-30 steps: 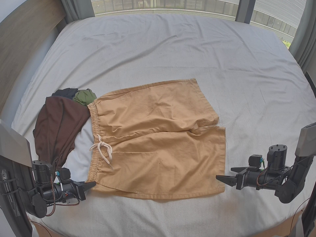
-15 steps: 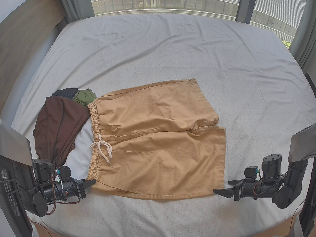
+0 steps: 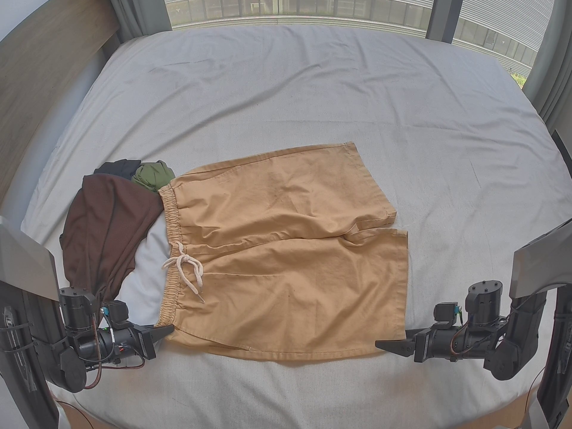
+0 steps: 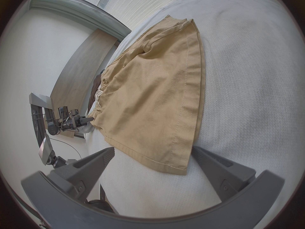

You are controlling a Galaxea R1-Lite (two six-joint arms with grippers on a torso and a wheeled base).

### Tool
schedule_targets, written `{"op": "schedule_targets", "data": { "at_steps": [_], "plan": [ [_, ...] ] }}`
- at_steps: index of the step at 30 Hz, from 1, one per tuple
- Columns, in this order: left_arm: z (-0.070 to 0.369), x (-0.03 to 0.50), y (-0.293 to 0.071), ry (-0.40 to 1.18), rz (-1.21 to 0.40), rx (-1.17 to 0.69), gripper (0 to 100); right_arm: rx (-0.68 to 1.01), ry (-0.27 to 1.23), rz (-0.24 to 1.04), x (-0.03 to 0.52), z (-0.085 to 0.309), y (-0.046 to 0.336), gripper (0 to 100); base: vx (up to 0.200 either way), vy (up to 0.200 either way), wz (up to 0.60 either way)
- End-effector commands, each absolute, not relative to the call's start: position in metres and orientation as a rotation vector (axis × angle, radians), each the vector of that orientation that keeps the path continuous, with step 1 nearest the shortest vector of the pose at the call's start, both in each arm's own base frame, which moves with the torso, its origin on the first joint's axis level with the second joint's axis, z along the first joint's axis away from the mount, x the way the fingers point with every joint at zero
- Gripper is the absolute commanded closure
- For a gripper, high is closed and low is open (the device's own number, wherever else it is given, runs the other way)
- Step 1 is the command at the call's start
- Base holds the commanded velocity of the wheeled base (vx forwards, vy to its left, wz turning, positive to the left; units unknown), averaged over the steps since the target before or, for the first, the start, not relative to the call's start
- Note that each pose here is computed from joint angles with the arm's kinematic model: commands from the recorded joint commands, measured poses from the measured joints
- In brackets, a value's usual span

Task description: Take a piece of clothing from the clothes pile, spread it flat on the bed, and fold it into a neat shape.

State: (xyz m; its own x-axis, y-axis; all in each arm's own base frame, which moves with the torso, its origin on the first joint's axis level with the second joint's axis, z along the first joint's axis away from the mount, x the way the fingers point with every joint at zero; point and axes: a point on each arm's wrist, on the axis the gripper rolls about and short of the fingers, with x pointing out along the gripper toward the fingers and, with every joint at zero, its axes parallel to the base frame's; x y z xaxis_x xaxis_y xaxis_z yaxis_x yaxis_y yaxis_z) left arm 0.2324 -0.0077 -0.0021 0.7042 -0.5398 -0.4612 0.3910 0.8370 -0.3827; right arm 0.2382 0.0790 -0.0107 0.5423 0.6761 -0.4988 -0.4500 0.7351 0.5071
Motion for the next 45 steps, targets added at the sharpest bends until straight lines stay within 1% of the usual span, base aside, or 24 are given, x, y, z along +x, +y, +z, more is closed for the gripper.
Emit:
{"op": "schedule_targets", "data": {
  "at_steps": [1, 2, 3, 22, 31, 36, 45],
  "plan": [
    [-0.002, 0.232, -0.008, 0.595, -0.525, -0.266, 100, 0.347, 0.745, 0.681, 0.239, -0.018, 0.080, 0, 0.000, 0.000, 0.00],
    [-0.002, 0.232, -0.008, 0.595, -0.525, -0.266, 100, 0.348, 0.746, 0.681, 0.239, -0.019, 0.080, 0, 0.000, 0.000, 0.00],
    [-0.002, 0.232, -0.008, 0.595, -0.525, -0.266, 100, 0.349, 0.746, 0.679, 0.239, -0.020, 0.080, 100, 0.000, 0.000, 0.00],
    [-0.003, 0.228, -0.008, 0.610, -0.523, -0.271, 100, 0.347, 0.747, 0.677, 0.232, -0.013, 0.077, 100, 0.000, 0.000, 0.00],
    [-0.005, 0.213, -0.008, 0.666, -0.533, -0.287, 100, 0.334, 0.764, 0.682, 0.221, -0.009, 0.075, 100, 0.000, 0.000, 0.00],
    [-0.007, 0.212, -0.005, 0.688, -0.520, -0.295, 100, 0.292, 0.777, 0.683, 0.214, -0.011, 0.071, 100, 0.000, 0.000, 0.00],
    [-0.010, 0.202, -0.005, 0.767, -0.542, -0.256, 100, 0.226, 0.815, 0.702, 0.199, -0.014, 0.066, 100, 0.000, 0.000, 0.00]
  ]
}}
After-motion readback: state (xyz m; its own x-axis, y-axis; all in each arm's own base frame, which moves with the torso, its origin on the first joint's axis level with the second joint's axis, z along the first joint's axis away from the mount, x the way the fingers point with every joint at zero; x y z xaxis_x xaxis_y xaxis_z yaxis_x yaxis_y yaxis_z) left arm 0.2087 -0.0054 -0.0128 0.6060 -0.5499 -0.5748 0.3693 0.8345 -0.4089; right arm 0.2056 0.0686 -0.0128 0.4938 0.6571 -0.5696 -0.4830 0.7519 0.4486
